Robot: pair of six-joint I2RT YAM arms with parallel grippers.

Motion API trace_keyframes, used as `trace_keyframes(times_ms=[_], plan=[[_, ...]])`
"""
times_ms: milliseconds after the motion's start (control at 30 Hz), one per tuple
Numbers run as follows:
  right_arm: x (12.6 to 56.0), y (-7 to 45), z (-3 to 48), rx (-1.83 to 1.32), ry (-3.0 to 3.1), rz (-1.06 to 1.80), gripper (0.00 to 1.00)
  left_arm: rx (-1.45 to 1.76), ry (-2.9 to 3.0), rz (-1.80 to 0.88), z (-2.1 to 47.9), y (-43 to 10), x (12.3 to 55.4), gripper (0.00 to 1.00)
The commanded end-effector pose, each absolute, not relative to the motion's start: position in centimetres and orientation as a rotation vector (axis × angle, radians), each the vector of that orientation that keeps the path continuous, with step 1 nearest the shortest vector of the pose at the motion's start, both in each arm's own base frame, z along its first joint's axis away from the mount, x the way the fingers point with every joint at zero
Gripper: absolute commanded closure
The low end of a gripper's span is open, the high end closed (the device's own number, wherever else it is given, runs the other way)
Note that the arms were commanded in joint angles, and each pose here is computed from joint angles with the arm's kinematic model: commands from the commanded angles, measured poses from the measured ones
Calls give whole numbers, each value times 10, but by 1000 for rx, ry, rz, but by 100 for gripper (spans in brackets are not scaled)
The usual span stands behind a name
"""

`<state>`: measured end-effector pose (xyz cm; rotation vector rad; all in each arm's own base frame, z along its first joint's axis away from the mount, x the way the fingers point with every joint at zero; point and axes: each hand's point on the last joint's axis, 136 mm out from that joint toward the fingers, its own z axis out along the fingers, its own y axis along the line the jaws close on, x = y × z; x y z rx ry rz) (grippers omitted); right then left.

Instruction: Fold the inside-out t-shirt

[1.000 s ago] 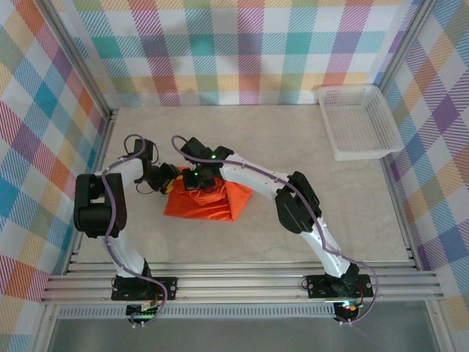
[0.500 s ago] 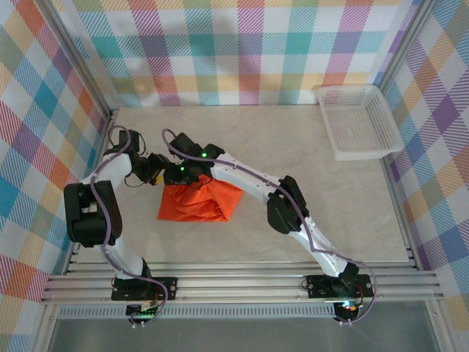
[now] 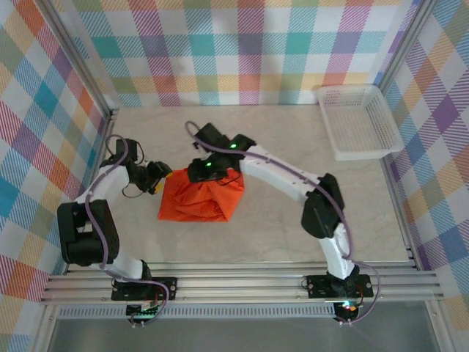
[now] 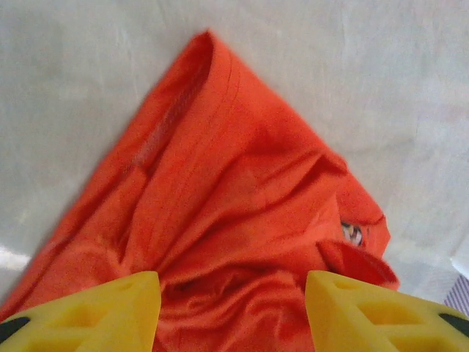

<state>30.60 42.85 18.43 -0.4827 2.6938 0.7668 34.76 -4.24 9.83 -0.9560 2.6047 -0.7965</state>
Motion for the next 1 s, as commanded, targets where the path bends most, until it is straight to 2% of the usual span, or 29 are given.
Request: trace_keyframes(times_ms=[0, 167, 467, 500, 533, 567, 633, 667, 833, 967], plan=[[332, 380, 166, -346, 2724, 681, 54, -938, 2619, -891, 97, -63, 330, 44], [345, 345, 157, -212, 2737, 730, 58, -926, 2646, -928, 87, -80, 314, 44], [363, 359, 125, -225, 2788, 730, 58, -937, 2735, -872, 47, -98, 317, 50], [368, 362, 119, -214, 2792, 733, 58, -943, 2746, -860, 42, -98, 316, 53], [373, 364, 110, -201, 2804, 734, 59, -946, 2756, -847, 37, -97, 316, 59], [376, 366, 103, -188, 2819, 741, 59, -945, 2759, -833, 35, -96, 317, 69], [380, 369, 83, -162, 2853, 747, 59, -935, 2768, -775, 35, -90, 318, 95], [380, 369, 74, -153, 2872, 739, 59, -926, 2770, -749, 39, -87, 318, 100], [368, 346, 20, -60, 3007, 608, 60, -844, 2746, -511, 74, -60, 318, 100], [356, 315, 3, 15, 3054, 485, 60, -816, 2719, -397, 90, -46, 309, 100]])
